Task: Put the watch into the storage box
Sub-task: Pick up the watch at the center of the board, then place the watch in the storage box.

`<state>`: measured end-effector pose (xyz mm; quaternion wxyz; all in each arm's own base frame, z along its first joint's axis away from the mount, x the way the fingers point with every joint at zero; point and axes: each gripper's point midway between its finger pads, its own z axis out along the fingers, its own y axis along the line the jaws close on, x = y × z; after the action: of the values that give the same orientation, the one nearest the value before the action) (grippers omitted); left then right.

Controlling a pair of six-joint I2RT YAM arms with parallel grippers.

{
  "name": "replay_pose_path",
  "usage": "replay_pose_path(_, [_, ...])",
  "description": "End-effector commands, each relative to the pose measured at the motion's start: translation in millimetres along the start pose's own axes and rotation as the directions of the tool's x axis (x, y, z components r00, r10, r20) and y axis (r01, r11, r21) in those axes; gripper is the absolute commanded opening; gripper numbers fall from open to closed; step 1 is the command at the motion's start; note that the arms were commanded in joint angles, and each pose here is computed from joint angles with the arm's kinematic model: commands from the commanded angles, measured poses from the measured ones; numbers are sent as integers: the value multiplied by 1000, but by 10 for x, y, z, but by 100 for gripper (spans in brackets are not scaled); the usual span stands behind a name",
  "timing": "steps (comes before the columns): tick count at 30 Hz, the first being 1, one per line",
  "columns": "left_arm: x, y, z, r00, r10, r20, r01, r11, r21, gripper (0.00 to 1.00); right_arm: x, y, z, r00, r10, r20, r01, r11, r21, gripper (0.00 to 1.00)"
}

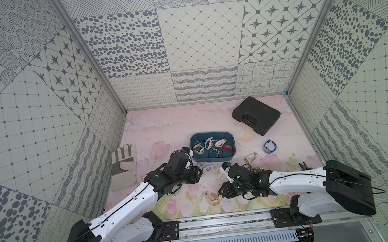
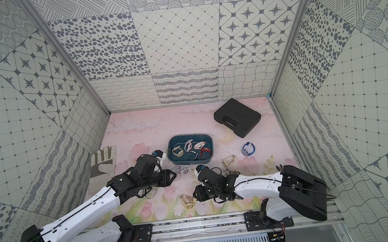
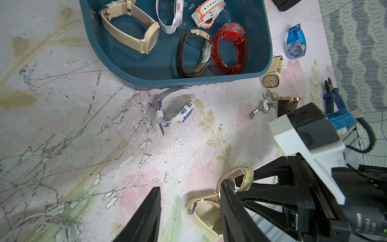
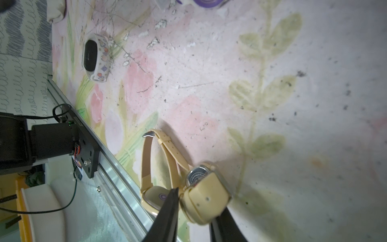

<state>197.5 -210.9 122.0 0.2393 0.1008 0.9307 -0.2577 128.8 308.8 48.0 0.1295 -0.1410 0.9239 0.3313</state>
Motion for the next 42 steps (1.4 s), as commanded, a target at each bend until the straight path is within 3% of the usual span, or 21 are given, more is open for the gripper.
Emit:
replay_pose_path(1, [-1, 20, -9, 1000, -1, 11, 1, 1000, -7, 50, -134, 121, 5, 999, -18, 30, 18, 1000, -15, 23])
replay_pose_path(7, [27, 86, -2, 1000, -3, 6, 3, 999, -36, 50, -185, 188, -22, 999, -39, 28, 39, 999, -16, 11])
replay_pose_path(9, [39, 106, 7, 1000, 0, -5, 0, 999, -49, 50, -191, 196, -36, 999, -51, 19, 51, 999, -4, 0])
replay_pose_path(16, [32, 103, -8, 1000, -1, -1, 1, 999, -48, 51, -378, 68, -329, 992, -123, -15, 124, 979, 163, 0])
replay_pose_path(20, [63, 138, -48, 1000, -6, -4, 6, 998, -63, 51, -648, -81, -651, 987, -160, -17, 158, 946, 284, 0])
replay_pose_path(26, [102, 163, -53, 1000, -10, -15, 9, 998, -70, 52, -1142, -77, -960, 977, -212, -14, 203, 915, 349, 0])
replay_pose_path(33, [104, 146, -58, 1000, -10, -16, 9, 998, -60, 52, -1729, -152, -897, 973, -228, -32, 222, 891, 397, 0])
replay_pose_path(42, [134, 142, -29, 1000, -14, -22, 13, 999, -48, 52, -2051, -382, -440, 958, -222, -183, 284, 836, 470, 0])
